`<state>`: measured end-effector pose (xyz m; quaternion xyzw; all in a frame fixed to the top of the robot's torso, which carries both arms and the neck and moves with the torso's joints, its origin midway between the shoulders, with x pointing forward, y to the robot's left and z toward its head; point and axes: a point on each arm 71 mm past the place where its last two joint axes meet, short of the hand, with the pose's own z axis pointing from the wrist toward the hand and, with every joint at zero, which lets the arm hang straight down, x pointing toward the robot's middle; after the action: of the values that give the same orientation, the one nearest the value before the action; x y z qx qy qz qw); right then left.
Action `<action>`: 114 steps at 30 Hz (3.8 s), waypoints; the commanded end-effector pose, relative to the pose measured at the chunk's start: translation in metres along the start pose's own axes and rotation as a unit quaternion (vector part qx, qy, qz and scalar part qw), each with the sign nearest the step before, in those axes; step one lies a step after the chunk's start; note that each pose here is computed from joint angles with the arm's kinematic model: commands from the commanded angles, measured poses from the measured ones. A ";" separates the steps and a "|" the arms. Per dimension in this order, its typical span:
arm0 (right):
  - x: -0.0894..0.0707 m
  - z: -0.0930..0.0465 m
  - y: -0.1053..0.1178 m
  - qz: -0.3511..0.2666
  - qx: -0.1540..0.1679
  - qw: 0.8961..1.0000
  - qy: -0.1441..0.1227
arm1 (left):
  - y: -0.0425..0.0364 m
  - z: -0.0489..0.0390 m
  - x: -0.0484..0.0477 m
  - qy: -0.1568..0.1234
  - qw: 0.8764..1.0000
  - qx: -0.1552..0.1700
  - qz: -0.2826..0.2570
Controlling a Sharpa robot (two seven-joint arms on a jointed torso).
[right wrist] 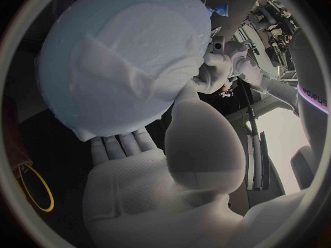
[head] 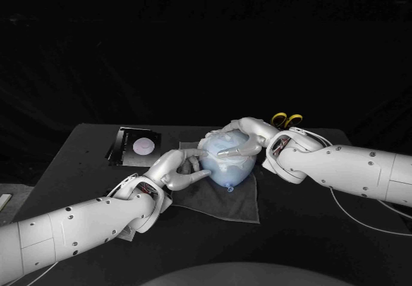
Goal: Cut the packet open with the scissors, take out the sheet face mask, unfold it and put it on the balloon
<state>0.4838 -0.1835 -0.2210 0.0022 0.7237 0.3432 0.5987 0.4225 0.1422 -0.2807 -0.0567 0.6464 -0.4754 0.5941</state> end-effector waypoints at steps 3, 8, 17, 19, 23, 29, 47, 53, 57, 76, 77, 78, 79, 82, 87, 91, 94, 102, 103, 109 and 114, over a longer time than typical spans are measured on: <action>0.009 -0.003 -0.005 -0.002 0.014 1.000 0.028 | -0.0025 0.0014 0.0029 0.001 1.000 -0.001 -0.002; 0.009 -0.002 -0.005 -0.002 0.014 1.000 0.028 | -0.0018 0.0024 0.0075 0.018 1.000 -0.012 -0.003; 0.009 -0.002 -0.005 -0.001 0.015 0.999 0.029 | 0.0004 0.0008 0.0177 0.048 0.998 -0.030 -0.004; 0.009 -0.002 -0.005 -0.001 0.015 0.999 0.030 | 0.0011 0.0000 0.0190 0.053 0.998 -0.032 -0.004; 0.009 -0.002 -0.005 -0.001 0.015 0.999 0.030 | 0.0026 -0.0017 0.0212 0.062 0.997 -0.037 -0.005; 0.009 -0.002 -0.006 -0.002 0.016 0.999 0.031 | 0.0032 -0.0042 0.0214 0.068 0.997 -0.037 -0.005; 0.010 -0.002 -0.008 -0.004 0.023 0.999 0.037 | 0.0007 -0.0170 0.0158 0.071 0.997 -0.021 -0.006; 0.010 -0.002 -0.008 -0.004 0.023 0.999 0.037 | 0.0020 -0.0239 0.0058 0.035 0.999 -0.011 -0.019; 0.010 -0.003 -0.009 -0.004 0.023 0.999 0.037 | 0.0041 -0.0300 -0.0074 -0.017 0.999 -0.001 -0.034; 0.010 -0.003 -0.008 -0.003 0.023 0.999 0.038 | 0.0255 -0.0217 -0.0230 -0.075 0.995 -0.069 -0.001; 0.010 -0.003 -0.008 -0.003 0.023 0.999 0.038 | 0.0262 -0.0201 -0.0223 -0.075 0.995 -0.070 0.002; 0.010 -0.003 -0.008 -0.003 0.023 0.999 0.038 | 0.0268 -0.0181 -0.0213 -0.074 0.995 -0.072 0.006; 0.010 -0.003 -0.008 -0.003 0.023 0.999 0.038 | 0.0274 -0.0159 -0.0201 -0.073 0.995 -0.074 0.010; 0.010 -0.003 -0.008 -0.002 0.022 0.999 0.038 | 0.0288 -0.0098 -0.0162 -0.068 0.994 -0.080 0.014; 0.011 -0.003 -0.007 -0.002 0.021 0.999 0.039 | 0.0291 -0.0010 -0.0093 -0.057 0.994 -0.090 0.011; 0.011 -0.003 -0.006 -0.002 0.021 0.999 0.039 | 0.0281 0.0035 -0.0057 -0.053 0.994 -0.093 0.005; 0.011 -0.003 -0.006 -0.001 0.020 0.999 0.039 | 0.0265 0.0065 -0.0040 -0.054 0.994 -0.092 -0.001; 0.011 -0.003 -0.006 -0.001 0.020 0.999 0.039 | 0.0203 0.0132 -0.0040 -0.066 0.994 -0.085 -0.016; 0.011 -0.003 -0.006 -0.001 0.020 0.999 0.039 | 0.0198 0.0137 -0.0038 -0.066 0.994 -0.084 -0.018; 0.012 -0.002 -0.005 -0.001 0.020 0.999 0.039 | 0.0187 0.0164 -0.0023 -0.060 0.994 -0.088 -0.023; 0.012 -0.002 -0.005 -0.001 0.020 0.999 0.040 | 0.0204 0.0177 -0.0008 -0.052 0.994 -0.097 -0.025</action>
<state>0.4837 -0.1818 -0.2222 0.0016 0.7289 0.3431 0.5924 0.4465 0.1464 -0.2905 -0.1511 0.6466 -0.4203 0.6183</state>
